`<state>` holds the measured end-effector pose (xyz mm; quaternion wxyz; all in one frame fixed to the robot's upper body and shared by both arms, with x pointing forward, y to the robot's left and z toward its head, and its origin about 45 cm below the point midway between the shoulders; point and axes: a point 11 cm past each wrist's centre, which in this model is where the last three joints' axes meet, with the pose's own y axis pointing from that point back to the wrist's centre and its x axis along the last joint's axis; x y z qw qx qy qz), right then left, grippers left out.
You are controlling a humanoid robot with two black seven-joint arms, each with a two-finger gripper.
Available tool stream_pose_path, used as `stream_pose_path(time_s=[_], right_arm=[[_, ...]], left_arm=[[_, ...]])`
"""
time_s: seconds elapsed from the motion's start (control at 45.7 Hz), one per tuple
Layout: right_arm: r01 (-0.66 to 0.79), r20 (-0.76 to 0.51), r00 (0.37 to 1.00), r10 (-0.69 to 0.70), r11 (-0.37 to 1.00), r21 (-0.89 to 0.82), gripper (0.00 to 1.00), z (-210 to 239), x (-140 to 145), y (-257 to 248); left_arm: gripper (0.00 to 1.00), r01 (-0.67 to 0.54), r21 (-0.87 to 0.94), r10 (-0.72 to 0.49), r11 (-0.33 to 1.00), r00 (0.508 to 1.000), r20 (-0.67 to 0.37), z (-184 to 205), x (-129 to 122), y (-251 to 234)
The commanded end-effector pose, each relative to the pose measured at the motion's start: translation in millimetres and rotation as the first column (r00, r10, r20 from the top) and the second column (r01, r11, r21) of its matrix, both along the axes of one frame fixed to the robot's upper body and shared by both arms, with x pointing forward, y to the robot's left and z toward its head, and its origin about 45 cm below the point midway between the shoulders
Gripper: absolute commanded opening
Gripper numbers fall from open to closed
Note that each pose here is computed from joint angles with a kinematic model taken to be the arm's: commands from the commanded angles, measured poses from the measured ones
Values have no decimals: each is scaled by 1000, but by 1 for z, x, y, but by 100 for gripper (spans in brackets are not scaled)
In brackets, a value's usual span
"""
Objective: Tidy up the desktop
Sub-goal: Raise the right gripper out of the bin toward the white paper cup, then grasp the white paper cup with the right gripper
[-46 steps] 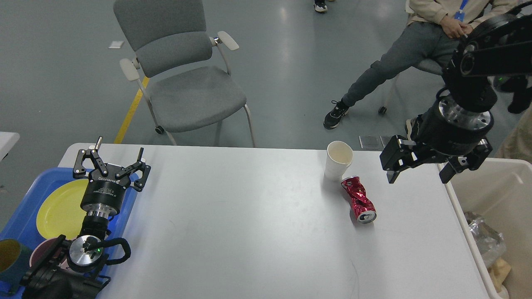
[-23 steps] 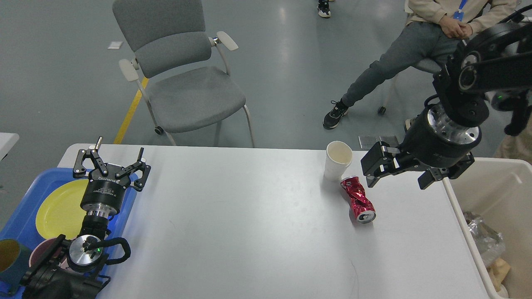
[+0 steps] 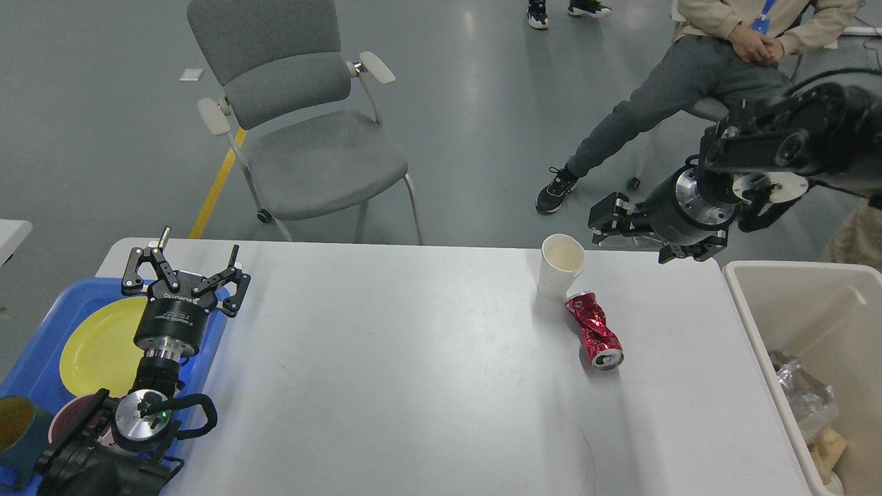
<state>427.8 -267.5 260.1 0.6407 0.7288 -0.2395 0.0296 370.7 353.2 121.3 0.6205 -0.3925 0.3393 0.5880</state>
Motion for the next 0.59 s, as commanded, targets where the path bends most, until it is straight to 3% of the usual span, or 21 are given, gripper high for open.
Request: stream_pose_path(time_s=[0.0, 0.197, 0.568], right_arm=[[76, 68, 994, -80, 995, 59, 100, -41, 14, -5], [82, 112, 990, -88, 995, 57, 100, -98, 27, 6], [81, 210, 973, -90, 995, 54, 100, -142, 30, 29]], left_arm=[[96, 0, 0, 0, 1000, 1000, -1, 0, 0, 0], [96, 1, 2, -1, 1000, 1000, -1, 0, 0, 1], [96, 1, 0, -1, 1000, 1000, 1, 0, 0, 0]])
